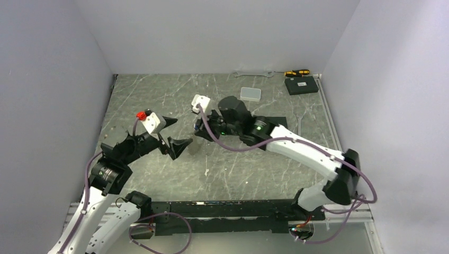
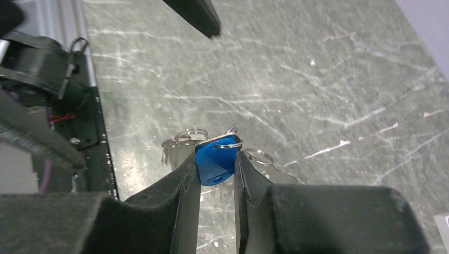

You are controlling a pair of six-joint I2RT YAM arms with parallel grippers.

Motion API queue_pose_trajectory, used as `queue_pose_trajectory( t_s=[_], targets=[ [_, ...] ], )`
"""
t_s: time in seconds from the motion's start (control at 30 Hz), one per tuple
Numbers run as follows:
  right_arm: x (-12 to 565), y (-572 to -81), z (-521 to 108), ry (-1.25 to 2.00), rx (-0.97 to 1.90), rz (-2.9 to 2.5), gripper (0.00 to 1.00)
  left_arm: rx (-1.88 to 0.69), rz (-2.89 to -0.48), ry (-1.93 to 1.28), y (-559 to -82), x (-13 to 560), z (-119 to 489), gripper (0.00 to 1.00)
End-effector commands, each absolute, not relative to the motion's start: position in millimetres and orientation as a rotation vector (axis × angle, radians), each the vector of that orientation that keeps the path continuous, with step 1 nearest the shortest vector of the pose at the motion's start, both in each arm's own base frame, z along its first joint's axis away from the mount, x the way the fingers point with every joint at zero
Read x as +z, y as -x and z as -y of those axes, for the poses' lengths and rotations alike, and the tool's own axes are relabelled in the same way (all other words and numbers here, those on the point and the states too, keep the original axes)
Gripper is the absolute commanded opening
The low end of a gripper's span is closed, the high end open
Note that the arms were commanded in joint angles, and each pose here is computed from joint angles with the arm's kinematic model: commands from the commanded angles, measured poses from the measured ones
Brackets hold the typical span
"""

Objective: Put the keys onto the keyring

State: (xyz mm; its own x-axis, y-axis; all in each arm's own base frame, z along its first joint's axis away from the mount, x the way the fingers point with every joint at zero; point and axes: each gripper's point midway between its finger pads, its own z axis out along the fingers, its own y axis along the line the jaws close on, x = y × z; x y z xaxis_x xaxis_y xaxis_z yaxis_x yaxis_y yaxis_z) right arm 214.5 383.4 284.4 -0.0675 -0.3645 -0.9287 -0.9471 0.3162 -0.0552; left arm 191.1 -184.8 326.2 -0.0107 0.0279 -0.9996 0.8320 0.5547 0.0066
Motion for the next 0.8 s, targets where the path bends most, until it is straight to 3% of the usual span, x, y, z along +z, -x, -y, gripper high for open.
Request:
queue_pose_trajectory(
  t_s=[0.0,0.37,0.47,0.77],
  targets=[
    [302,-252,-401,1.141,0.673,-1.627,0.0,-0.512,-1.522,-0.639,-215,319,149,1.0],
    [329,-369,-491,1.083,0.719,-1.606,0.0,-0.247,-1.546,-0.385,-226,324,92,0.99],
    [335,-377,-497,1.074,0.718,-1.59,0.0,-0.214,-1.543,-0.352,-225,325,83,0.99],
    [187,-346,-441,1.042,0.711,-1.921,0.0,-0.21,-1.548,-0.358,-226,324,84,0.99]
  ],
)
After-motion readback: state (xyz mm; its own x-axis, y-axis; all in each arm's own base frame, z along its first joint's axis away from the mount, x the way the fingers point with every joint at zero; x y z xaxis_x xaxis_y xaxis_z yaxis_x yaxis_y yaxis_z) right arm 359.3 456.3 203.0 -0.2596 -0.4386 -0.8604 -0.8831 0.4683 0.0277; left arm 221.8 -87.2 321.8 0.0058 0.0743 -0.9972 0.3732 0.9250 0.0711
